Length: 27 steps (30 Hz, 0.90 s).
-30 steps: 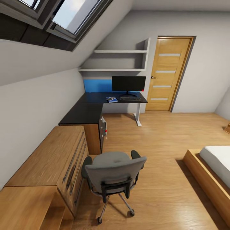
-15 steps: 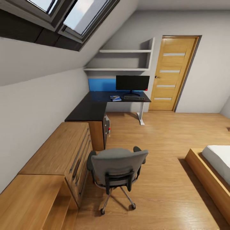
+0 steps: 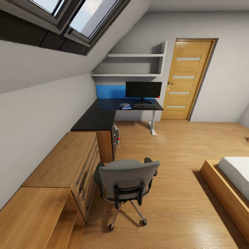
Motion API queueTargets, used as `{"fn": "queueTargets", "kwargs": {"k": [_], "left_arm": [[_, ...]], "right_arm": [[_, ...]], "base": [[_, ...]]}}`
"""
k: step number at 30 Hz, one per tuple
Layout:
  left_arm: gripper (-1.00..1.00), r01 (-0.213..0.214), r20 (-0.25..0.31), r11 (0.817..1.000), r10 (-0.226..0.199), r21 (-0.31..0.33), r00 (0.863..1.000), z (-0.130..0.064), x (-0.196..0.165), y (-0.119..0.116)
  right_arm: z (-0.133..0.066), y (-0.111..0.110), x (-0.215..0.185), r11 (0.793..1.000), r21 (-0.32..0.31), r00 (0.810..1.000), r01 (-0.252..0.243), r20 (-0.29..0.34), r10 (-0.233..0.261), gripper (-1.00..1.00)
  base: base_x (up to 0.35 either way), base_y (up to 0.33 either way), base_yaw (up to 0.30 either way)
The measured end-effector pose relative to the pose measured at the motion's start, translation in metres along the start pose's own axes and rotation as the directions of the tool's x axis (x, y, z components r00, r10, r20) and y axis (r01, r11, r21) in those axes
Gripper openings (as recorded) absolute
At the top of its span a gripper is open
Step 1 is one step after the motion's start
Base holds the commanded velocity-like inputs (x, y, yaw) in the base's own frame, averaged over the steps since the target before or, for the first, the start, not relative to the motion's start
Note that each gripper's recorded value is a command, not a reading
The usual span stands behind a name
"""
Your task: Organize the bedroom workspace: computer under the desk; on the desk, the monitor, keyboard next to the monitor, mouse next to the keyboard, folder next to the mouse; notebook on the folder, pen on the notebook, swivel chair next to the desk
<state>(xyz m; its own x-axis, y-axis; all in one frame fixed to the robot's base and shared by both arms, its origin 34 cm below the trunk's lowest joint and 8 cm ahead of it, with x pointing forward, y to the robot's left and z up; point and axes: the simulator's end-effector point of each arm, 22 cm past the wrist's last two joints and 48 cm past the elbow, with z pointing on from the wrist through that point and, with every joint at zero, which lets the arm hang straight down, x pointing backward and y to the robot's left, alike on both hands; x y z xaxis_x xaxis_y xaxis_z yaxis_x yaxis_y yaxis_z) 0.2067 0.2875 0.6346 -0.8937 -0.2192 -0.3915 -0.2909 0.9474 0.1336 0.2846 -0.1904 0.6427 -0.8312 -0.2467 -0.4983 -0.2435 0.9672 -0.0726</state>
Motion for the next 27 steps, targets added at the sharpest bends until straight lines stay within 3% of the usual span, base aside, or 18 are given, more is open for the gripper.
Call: {"fn": "queueTargets", "kwargs": {"k": [27], "left_arm": [[1.0,-0.002,-0.002,1.0,0.002,0.005,1.0,0.0064,-0.0005,-0.0038]], "right_arm": [[0.007,-0.001,-0.0003,1.0,0.0,1.0,0.001,0.0,-0.001,1.0]], "base": [[0.0,0.0,0.0]]}}
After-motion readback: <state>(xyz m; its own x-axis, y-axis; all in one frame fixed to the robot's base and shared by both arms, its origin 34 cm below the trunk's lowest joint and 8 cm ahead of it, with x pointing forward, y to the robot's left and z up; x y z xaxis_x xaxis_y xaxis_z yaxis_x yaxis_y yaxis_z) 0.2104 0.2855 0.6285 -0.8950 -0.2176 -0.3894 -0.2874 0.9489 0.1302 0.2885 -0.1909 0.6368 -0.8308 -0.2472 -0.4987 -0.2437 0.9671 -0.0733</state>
